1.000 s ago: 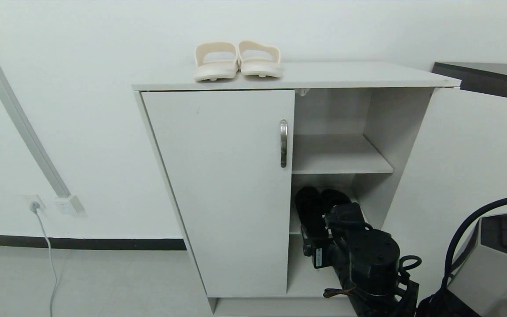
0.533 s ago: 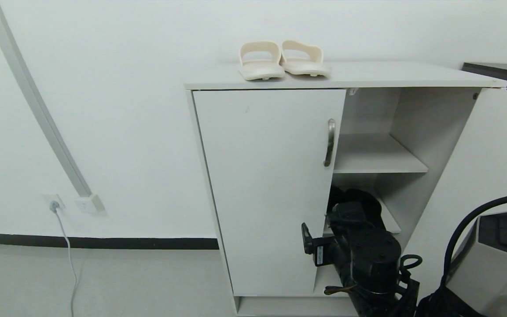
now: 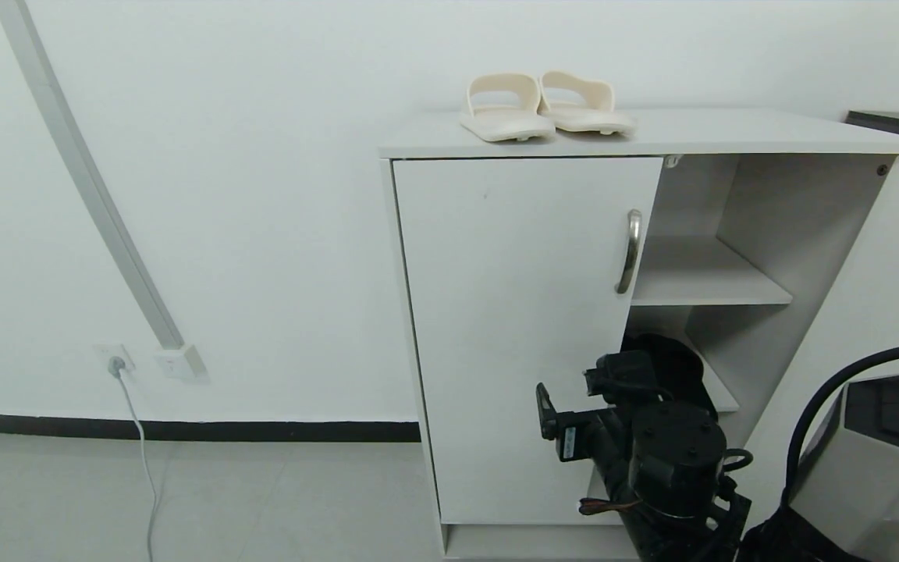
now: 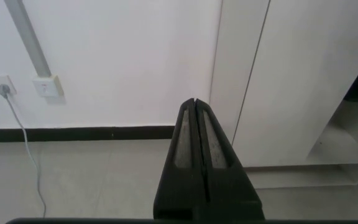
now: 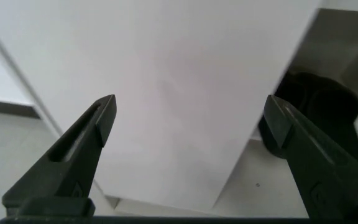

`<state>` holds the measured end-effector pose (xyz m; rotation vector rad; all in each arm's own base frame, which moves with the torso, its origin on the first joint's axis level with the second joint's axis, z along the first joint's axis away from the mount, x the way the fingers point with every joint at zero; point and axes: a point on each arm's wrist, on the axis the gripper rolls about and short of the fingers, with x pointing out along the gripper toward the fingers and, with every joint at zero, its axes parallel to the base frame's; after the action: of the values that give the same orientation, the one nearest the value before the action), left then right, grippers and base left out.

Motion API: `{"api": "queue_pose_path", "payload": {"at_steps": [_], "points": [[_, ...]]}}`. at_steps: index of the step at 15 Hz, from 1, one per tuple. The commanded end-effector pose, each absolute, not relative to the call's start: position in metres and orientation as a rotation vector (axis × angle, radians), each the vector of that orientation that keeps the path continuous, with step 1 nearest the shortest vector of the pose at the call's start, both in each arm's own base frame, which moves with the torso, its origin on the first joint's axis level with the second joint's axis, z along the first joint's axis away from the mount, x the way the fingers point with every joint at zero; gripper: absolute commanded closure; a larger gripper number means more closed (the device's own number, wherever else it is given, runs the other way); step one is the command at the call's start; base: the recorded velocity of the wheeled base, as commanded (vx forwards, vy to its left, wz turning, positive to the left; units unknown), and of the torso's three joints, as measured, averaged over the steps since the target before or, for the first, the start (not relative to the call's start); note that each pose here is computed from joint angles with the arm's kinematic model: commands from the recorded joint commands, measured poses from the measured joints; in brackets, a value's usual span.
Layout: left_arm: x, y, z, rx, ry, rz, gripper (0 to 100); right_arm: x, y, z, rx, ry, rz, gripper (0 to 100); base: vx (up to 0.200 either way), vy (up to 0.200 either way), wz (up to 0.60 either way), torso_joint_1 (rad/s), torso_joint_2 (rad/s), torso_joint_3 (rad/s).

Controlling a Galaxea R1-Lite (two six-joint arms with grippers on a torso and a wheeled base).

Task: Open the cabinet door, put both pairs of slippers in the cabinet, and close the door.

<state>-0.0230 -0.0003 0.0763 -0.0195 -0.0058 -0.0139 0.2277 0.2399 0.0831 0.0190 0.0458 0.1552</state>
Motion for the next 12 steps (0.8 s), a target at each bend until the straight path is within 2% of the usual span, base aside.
{"api": "queue_pose_path", "payload": {"at_steps": [1,12], "points": [[-0.0229,-0.0003,0.0762,-0.02,-0.004,-0.014,100,0.2284,0.2402,0.0809,0.015,0.047,0.154,0,0.0,0.0,0.0,0.0,0.0,0.0],[-0.0229,-0.0003,0.0762,-0.02,-0.004,-0.014,100,0.2272,0.2386,0.0787,0.0,0.056,0.167,0,0.0,0.0,0.0,0.0,0.0,-0.004]]}}
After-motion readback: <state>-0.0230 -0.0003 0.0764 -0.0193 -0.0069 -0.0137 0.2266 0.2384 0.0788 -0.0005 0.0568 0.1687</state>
